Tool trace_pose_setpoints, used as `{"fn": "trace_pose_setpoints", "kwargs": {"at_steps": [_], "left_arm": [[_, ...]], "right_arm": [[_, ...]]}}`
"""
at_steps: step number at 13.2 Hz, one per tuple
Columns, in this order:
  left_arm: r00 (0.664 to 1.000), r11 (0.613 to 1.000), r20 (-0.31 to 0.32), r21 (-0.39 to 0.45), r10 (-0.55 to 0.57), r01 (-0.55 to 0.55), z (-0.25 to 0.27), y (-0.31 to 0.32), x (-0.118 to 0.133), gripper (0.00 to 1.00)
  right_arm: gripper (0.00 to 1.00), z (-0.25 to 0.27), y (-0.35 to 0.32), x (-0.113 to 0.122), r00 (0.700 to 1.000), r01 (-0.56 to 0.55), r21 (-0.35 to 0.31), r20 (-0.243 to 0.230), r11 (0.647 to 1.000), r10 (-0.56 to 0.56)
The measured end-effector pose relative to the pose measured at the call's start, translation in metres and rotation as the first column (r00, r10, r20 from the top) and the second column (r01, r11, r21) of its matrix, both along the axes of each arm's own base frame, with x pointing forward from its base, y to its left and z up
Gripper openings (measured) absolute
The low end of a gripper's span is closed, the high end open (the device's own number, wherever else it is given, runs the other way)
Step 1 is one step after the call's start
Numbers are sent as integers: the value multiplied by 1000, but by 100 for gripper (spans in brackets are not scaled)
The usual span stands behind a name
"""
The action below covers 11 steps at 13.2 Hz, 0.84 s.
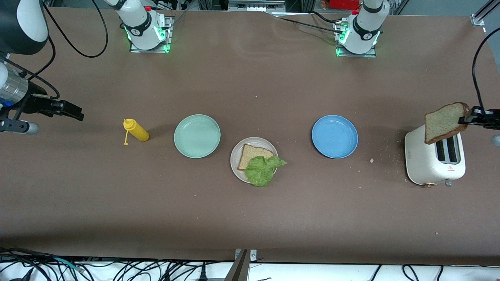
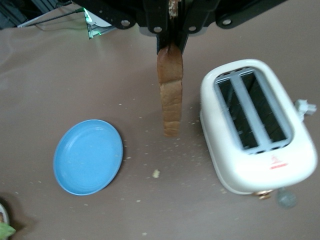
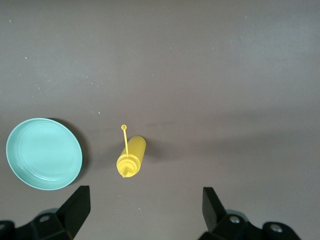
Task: Make sandwich in beige plate with both arms
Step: 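Grasp the bread slice with the left gripper and lift it out, then carry the bread slice with the left gripper over the beige plate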
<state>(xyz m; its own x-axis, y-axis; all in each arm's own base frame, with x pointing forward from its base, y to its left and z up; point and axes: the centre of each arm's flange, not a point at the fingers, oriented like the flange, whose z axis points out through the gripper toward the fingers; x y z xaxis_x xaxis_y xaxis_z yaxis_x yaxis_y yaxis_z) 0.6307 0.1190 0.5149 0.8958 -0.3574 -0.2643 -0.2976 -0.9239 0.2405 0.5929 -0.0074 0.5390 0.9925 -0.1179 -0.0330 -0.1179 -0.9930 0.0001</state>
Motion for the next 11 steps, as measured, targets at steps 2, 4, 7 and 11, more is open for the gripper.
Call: {"fn": "trace_pose_setpoints", "kwargs": {"at_steps": [2, 4, 7, 11], "left_arm": [[999, 997, 7, -69, -42, 42, -4, -37, 7, 8], [999, 981, 5, -186, -48, 48, -19, -61, 15, 8], [998, 955, -30, -293, -54, 43, -50, -99, 27, 8], [993, 908, -110, -419, -41, -9, -89, -183, 39, 8]], "right_arm": [[100, 13, -1, 4, 1000, 2, -1, 28, 1000, -2], [100, 19, -3, 7, 999, 5, -2, 50, 1000, -5], [100, 20, -3, 10, 998, 6, -3, 63, 1000, -5], [100, 18, -4, 11, 998, 6, -3, 59, 1000, -6]]}}
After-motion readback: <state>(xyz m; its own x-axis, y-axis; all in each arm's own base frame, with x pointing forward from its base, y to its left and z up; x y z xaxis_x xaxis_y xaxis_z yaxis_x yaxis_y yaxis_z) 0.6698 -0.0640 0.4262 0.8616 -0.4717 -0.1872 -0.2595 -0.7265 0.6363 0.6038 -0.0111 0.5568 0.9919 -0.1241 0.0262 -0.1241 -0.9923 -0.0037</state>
